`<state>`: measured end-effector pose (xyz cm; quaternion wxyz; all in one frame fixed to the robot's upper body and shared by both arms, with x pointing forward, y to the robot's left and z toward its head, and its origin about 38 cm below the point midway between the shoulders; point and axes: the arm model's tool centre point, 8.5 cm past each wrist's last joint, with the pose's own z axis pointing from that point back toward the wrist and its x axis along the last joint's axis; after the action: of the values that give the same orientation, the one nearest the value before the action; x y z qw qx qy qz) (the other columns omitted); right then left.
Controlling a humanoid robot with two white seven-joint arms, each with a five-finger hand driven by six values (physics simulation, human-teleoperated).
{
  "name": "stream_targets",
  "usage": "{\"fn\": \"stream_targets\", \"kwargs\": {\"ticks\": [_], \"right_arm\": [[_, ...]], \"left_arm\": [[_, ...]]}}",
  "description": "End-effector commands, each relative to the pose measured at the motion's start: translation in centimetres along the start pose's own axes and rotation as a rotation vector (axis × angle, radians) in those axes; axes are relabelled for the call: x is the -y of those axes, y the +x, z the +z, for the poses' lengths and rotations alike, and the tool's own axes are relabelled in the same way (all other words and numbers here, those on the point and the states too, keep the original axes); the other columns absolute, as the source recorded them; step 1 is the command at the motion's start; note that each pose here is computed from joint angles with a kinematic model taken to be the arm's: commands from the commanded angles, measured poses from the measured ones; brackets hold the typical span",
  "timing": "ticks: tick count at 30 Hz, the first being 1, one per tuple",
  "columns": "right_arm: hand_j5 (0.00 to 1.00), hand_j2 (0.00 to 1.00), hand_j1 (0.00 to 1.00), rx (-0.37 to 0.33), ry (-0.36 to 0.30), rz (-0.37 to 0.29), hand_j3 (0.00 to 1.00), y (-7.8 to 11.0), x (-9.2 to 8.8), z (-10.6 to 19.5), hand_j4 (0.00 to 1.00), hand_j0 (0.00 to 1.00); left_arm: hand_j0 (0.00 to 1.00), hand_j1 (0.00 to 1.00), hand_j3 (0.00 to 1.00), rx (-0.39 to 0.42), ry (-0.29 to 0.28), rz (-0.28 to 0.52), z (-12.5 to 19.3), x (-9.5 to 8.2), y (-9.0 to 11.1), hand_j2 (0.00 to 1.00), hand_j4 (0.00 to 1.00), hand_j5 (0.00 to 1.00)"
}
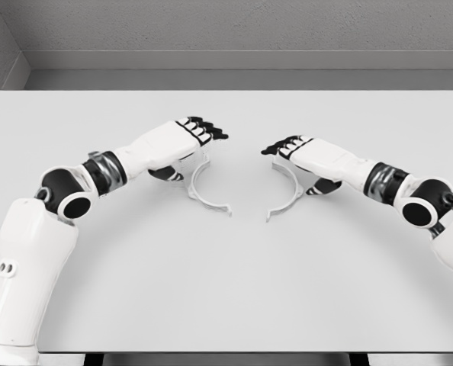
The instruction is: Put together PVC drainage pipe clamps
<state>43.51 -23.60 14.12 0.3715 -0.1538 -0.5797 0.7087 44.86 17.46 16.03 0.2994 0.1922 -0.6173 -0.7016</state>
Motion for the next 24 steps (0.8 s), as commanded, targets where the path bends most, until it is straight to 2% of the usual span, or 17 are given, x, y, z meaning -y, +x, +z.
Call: {"fn": "stream_targets", "kwargs": {"ticks": [1, 5, 19, 23, 24], "right_arm": [[1.00, 1.00, 1.00, 0.007, 0.003, -0.007, 1.00, 0.3, -0.3, -0.3, 1.00, 1.00], [1.00, 1.00, 1.00, 0.014, 0.000, -0.006, 1.00, 0.6, -0.3, -0.7, 1.00, 1.00], [1.00, 1.00, 1.00, 0.062, -0.028, -0.003, 1.00, 2.5, 0.5, -2.8, 1.00, 1.00], [1.00, 1.00, 1.00, 0.064, -0.032, 0.004, 1.00, 2.4, 0.7, -2.5, 1.00, 1.00], [1.00, 1.00, 1.00, 0.053, -0.032, 0.010, 1.00, 1.8, 0.9, -1.9, 1.00, 1.00]], "left_arm": [[1.00, 1.00, 1.00, -0.019, -0.028, 0.040, 0.0, 1.3, -0.9, 1.00, 1.00, 1.00], [1.00, 1.00, 1.00, -0.024, -0.042, 0.050, -0.5, 1.4, -1.5, 1.00, 1.00, 1.00], [1.00, 1.00, 1.00, 0.030, -0.027, 0.072, -3.0, 1.4, 0.8, 1.00, 1.00, 1.00], [1.00, 1.00, 1.00, 0.031, -0.023, 0.073, -3.1, 1.3, 0.9, 1.00, 1.00, 1.00], [1.00, 1.00, 1.00, 0.030, -0.022, 0.074, -3.0, 1.3, 0.8, 1.00, 1.00, 1.00]]}}
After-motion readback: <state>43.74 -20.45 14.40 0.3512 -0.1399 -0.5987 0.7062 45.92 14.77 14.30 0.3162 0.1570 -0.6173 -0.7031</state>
